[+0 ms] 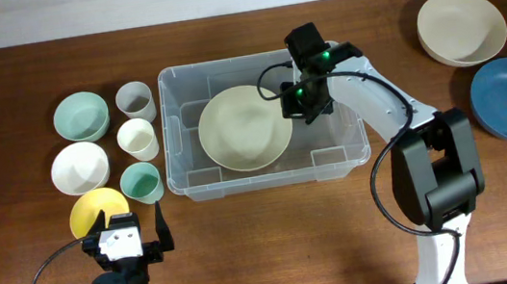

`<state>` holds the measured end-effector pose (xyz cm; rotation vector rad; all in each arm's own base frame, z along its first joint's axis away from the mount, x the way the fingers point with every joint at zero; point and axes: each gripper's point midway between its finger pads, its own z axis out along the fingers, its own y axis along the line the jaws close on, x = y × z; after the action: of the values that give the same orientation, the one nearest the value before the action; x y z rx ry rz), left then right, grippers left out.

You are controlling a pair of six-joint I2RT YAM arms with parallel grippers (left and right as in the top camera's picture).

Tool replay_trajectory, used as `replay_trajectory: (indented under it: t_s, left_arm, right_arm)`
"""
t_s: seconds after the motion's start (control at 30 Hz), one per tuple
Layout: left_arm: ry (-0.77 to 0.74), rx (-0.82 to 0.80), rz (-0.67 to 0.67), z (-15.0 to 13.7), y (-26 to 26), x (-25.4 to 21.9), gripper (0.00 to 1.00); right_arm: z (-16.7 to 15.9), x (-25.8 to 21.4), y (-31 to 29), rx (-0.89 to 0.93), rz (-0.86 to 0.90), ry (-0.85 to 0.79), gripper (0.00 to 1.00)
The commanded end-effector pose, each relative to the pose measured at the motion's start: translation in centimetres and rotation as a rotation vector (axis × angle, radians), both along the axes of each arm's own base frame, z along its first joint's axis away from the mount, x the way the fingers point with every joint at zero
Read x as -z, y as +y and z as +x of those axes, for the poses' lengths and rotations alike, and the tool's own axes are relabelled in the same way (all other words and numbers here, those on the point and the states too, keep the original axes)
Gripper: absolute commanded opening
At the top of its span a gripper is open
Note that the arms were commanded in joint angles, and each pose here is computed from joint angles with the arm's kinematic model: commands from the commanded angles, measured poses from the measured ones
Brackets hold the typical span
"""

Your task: Pack container

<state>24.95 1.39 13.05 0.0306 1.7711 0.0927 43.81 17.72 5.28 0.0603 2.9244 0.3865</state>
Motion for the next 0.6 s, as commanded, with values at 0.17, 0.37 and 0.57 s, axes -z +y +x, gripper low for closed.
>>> replay_trajectory:
  t_s: [0.17,0.37,0.57]
  left_arm:
    - [0.006,0.014,0.011,0.0,-0.2,0.3,1.00]
    - [0.006,0.014,0.011,0.0,-0.2,0.3,1.00]
    - [0.006,0.014,0.011,0.0,-0.2,0.3,0.99]
  right_arm:
    - [-1.0,0.6,2.1,-0.052,0.011,0.017,0.04]
    - [-1.2,0.6,2.6,-0.062,0.011,0.016,0.04]
    - [-1.3,0.6,2.7,-0.065,0.015,0.017,0.04]
